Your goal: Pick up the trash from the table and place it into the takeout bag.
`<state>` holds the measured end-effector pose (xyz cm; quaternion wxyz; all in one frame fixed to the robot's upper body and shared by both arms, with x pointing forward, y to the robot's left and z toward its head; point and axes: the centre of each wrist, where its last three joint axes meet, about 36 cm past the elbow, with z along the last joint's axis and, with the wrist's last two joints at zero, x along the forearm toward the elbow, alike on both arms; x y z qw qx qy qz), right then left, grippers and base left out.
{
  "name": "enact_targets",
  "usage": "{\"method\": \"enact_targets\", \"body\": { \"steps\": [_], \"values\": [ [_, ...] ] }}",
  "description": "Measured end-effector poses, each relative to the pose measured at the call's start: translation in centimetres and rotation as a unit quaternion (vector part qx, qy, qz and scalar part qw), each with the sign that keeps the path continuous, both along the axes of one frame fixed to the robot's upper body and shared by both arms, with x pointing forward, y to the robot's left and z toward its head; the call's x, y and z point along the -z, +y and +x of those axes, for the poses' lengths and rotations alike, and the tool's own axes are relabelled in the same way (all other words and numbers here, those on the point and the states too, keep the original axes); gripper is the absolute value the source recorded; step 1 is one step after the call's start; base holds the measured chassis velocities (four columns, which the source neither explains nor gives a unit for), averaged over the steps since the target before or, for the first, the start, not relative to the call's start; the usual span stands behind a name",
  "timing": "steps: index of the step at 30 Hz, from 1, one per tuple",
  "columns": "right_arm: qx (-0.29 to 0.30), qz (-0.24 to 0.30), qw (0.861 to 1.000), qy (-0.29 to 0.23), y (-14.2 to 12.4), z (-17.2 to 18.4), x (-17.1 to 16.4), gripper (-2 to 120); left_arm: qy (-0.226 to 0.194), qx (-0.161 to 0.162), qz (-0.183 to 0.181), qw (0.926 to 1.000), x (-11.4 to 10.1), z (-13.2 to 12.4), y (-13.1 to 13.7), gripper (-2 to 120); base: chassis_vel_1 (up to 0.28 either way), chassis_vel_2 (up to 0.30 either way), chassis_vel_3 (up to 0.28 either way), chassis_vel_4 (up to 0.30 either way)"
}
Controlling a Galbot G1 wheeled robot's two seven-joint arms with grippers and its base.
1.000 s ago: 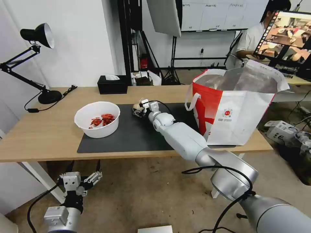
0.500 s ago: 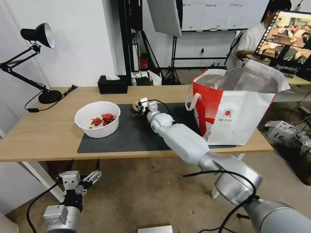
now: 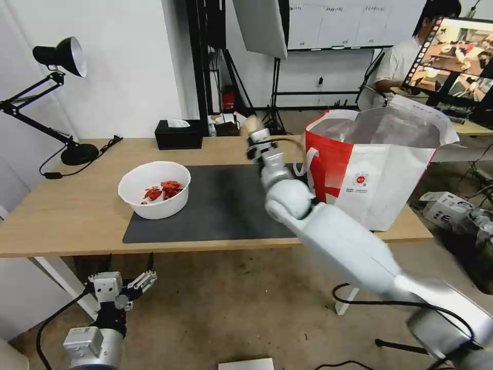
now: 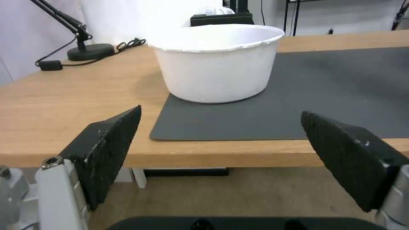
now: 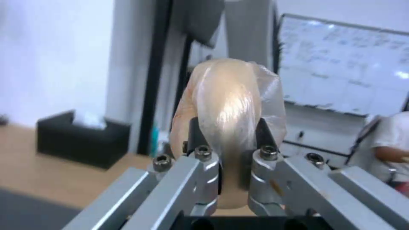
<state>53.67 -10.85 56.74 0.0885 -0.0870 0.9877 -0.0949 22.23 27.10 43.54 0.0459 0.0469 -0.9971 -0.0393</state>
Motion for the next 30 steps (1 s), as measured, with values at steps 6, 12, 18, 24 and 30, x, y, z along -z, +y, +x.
{"method": "enact_targets", "body": {
  "steps": [6,12,18,24,30],
  "values": [
    [0.069,0.028,0.997,-0.023,-3.9,-2.7,-4.1,3,-0.004,0.006,-0.001,1.0000,-0.6,-0.1,-0.3,100,0.000,0.000,0.000,0.000],
    [0.151,0.042,0.988,-0.012,-7.8,-3.0,-6.2,3,-0.002,0.010,-0.001,0.9999,-0.7,-0.3,-0.6,100,0.000,0.000,0.000,0.000],
    [0.187,0.047,0.981,0.016,-10.6,-2.6,-6.8,3,-0.002,0.012,0.000,0.9999,-0.8,-0.4,-0.6,100,0.000,0.000,0.000,0.000],
    [0.192,0.056,0.978,0.063,-11.8,-2.6,-6.8,3,-0.001,0.012,-0.004,0.9999,-0.8,-0.5,-0.9,100,0.000,0.000,0.000,0.000],
    [0.190,0.056,0.977,0.082,-12.2,-2.8,-6.4,6,-0.001,0.012,-0.004,0.9999,-0.9,-0.6,-0.9,100,0.000,0.000,0.000,0.000]
  ]
}}
